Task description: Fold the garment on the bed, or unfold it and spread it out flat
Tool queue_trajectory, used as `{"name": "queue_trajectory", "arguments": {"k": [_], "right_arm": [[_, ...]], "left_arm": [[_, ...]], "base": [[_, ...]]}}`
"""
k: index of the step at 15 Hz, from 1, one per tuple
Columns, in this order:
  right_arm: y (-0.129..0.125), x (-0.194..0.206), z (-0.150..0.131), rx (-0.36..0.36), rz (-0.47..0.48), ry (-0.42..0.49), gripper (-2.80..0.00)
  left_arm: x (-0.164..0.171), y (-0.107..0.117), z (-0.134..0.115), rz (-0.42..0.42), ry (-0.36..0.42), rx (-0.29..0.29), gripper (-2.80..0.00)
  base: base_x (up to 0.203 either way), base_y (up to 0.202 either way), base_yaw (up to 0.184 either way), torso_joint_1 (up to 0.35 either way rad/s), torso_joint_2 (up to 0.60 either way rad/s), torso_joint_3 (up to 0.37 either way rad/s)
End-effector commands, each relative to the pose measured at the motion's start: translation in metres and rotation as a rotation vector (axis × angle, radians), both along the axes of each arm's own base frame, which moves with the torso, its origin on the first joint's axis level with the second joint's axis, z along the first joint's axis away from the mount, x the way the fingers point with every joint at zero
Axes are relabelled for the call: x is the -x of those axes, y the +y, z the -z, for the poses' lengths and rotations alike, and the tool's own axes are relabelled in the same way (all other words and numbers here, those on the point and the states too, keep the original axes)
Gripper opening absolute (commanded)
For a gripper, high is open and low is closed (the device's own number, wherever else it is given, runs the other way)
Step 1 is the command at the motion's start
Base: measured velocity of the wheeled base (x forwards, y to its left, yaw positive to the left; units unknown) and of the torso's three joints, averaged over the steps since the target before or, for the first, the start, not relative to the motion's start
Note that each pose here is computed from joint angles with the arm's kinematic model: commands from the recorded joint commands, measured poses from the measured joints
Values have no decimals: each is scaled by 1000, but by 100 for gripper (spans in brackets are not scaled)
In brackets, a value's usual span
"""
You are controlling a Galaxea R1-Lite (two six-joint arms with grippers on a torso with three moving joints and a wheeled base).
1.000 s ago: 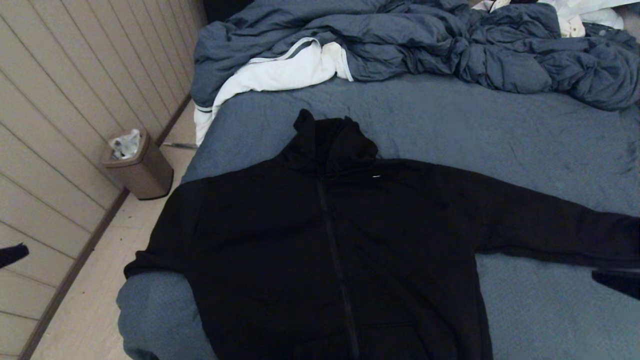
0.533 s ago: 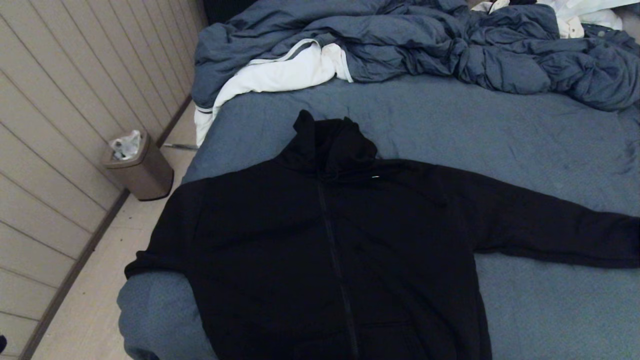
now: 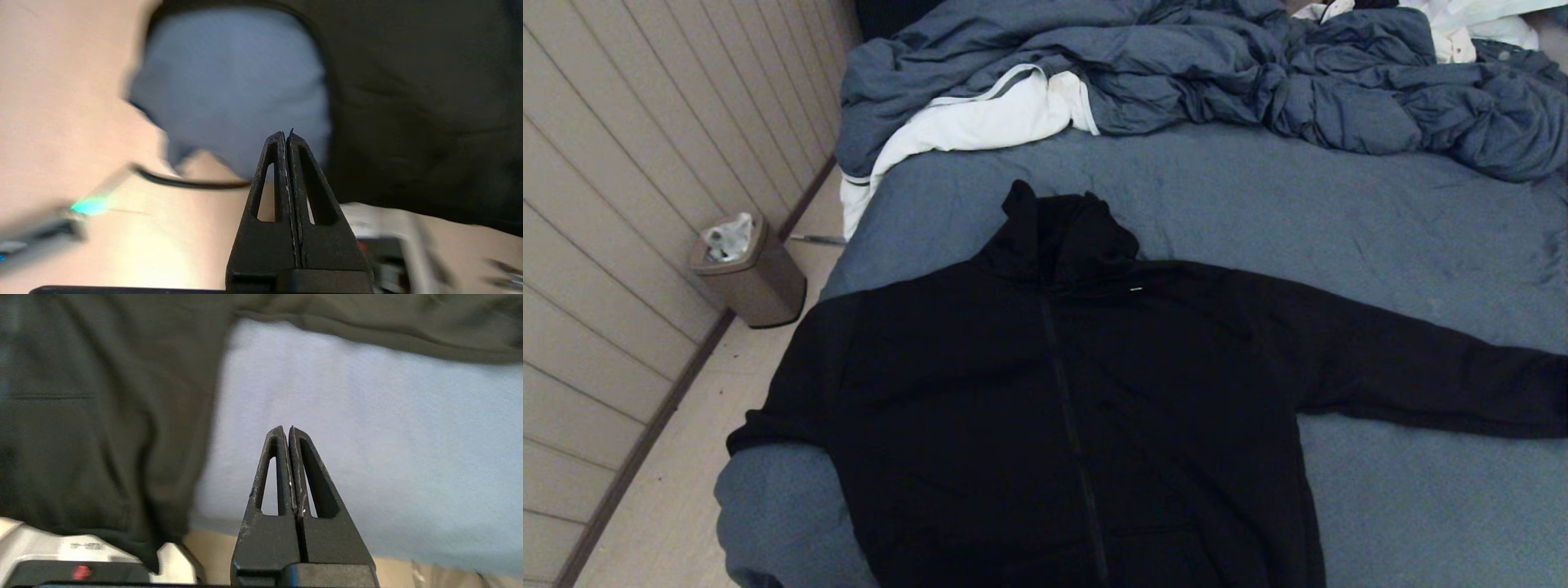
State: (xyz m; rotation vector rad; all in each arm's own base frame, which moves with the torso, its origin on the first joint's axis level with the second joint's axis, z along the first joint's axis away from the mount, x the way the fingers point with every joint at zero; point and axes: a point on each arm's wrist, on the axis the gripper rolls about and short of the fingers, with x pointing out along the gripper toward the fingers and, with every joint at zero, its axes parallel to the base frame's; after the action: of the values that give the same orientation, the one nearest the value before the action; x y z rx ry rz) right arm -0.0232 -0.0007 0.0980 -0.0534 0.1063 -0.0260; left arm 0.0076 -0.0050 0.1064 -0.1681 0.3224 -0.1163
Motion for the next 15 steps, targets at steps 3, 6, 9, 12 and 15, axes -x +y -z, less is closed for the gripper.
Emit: {"name": "queue_trajectory", "arguments": {"k": [3,6,9,12,15], "right_arm": [[1,8,10,-41,-43,-54,-280],[0,6,17,-17,-31,-31,-280],[1,5,17,-19,-33,-34,-280],[1,5,20,-5,-38,-25,-280],[1,4,21,11,-42,-21,-280]], "left_arm": [[-7,-1,11,73,82,87,-280],[3,-2,12,73,-6,62,-280],[9,0,12,-43,-64,-46,-280],[6,2,9,-123,-175,-118,-280],[8,-1,12,26,-94,-93,-280]], "base": [[0,0,0,0,0,0],[0,0,0,0,0,0],[0,0,0,0,0,0],[0,0,0,0,0,0],[0,0,0,0,0,0]]}}
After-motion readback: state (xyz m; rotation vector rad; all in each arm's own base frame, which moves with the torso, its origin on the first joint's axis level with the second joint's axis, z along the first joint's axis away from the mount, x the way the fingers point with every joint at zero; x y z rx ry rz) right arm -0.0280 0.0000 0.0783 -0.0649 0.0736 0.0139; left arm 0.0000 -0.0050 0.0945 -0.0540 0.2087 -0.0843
